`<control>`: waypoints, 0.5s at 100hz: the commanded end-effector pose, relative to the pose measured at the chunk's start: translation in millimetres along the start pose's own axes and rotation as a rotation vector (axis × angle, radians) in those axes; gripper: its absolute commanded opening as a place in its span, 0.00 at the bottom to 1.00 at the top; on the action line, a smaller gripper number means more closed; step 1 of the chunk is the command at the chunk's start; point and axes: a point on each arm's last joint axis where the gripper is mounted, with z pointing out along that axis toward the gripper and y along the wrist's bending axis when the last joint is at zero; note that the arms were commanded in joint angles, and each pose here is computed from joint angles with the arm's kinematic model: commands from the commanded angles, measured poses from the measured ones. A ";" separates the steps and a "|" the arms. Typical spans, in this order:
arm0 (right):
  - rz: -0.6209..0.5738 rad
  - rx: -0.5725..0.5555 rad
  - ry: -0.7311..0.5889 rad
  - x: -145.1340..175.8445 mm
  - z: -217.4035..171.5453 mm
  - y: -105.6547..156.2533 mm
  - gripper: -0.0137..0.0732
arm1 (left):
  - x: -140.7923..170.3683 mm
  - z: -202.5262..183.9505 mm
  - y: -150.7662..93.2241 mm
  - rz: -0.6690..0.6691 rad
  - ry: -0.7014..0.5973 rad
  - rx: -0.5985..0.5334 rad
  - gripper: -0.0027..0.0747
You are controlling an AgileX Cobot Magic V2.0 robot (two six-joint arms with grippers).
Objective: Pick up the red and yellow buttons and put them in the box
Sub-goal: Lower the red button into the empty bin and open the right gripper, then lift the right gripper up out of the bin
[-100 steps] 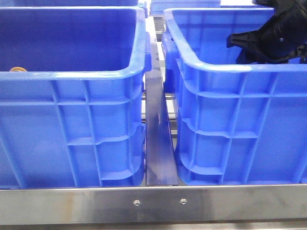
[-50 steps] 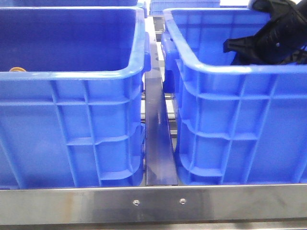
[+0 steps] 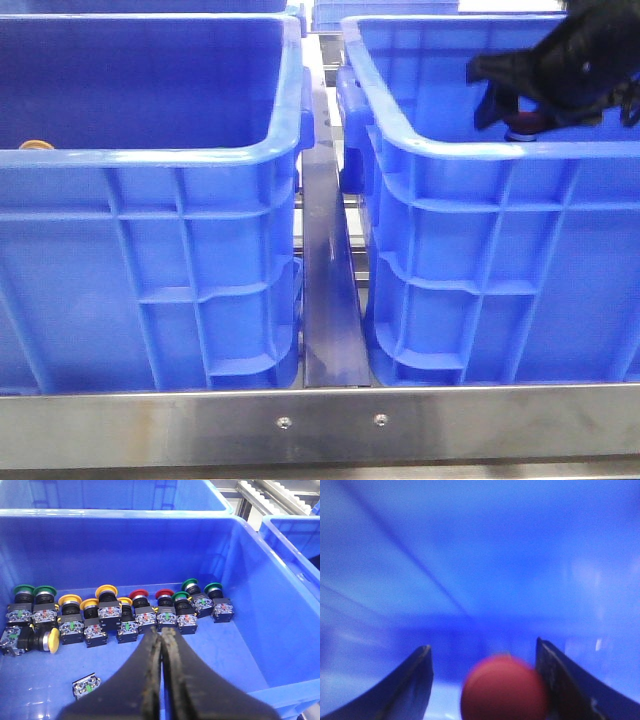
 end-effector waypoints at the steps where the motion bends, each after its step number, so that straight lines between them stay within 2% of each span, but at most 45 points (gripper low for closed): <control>1: -0.017 -0.023 -0.114 -32.2 -31.9 8.4 0.70 | -14.6 -2.3 -1.9 -0.016 -0.093 0.010 0.01; 25: -0.021 -0.007 -0.193 -39.0 -77.6 10.5 0.70 | -14.6 -2.3 -1.9 -0.016 -0.093 0.010 0.01; 50: -0.035 0.015 -0.261 -24.6 -136.3 9.8 0.70 | -14.6 -2.3 -1.9 -0.016 -0.093 0.010 0.01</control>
